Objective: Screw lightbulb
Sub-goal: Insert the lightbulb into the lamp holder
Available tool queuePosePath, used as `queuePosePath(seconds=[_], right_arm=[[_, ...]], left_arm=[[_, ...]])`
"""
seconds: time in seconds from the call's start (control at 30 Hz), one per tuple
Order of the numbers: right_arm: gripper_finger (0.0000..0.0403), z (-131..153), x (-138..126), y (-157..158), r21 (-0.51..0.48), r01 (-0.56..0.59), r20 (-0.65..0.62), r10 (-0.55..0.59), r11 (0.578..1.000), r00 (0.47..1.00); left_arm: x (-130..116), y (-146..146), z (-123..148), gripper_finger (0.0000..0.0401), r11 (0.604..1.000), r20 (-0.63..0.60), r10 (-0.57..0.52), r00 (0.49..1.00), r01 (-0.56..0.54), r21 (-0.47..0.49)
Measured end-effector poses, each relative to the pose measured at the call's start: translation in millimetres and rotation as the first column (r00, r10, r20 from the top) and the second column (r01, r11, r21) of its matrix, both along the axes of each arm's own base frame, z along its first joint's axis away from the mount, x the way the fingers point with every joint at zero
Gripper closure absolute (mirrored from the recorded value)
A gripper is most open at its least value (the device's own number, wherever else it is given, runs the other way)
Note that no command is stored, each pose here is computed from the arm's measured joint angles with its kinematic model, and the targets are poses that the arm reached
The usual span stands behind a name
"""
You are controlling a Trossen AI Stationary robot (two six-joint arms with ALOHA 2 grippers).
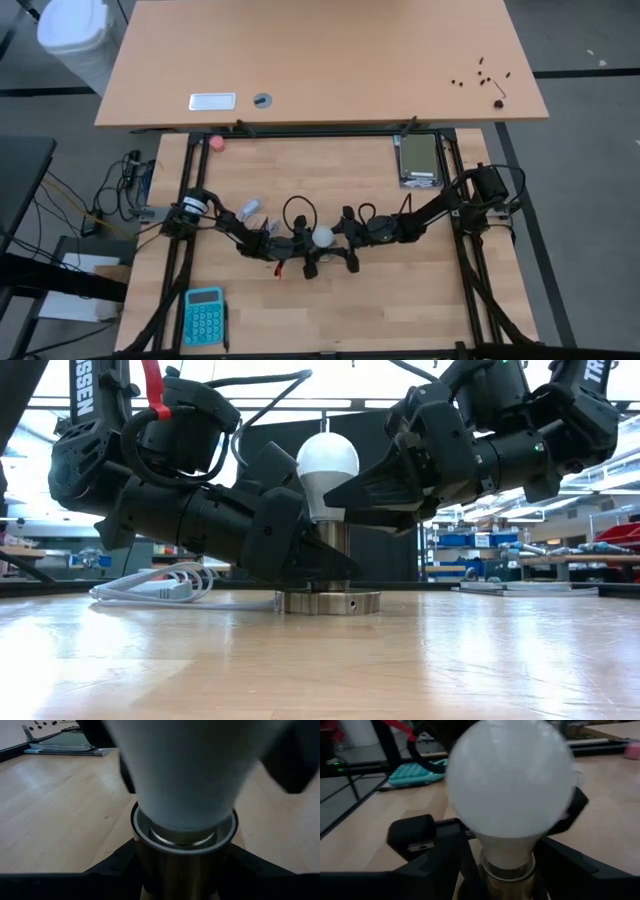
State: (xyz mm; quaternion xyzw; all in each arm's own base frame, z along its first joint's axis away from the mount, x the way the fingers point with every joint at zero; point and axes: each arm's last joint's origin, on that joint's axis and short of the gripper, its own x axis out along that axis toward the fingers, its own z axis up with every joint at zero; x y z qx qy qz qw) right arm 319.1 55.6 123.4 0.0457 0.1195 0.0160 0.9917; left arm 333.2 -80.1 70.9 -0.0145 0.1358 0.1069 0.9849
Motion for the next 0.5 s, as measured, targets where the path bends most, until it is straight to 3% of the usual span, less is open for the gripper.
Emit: queuePosePath(seconds=[0.23,0.5], right_arm=[[0.0151,-0.1,2.0,-11.6,-0.036,-0.126,-0.003,0.126,0.991,0.992],[0.0147,-3.5,2.6,-28.8,-0.006,-0.198,-0.039,0.197,0.980,0.980]], left_arm=[[0.1,-0.1,0.0,0.0208,1.000,-0.001,-0.006,1.000,0.006,-0.002],[0.1,-0.2,0.0,0.0208,1.000,-0.001,-0.011,1.000,0.011,-0.004]])
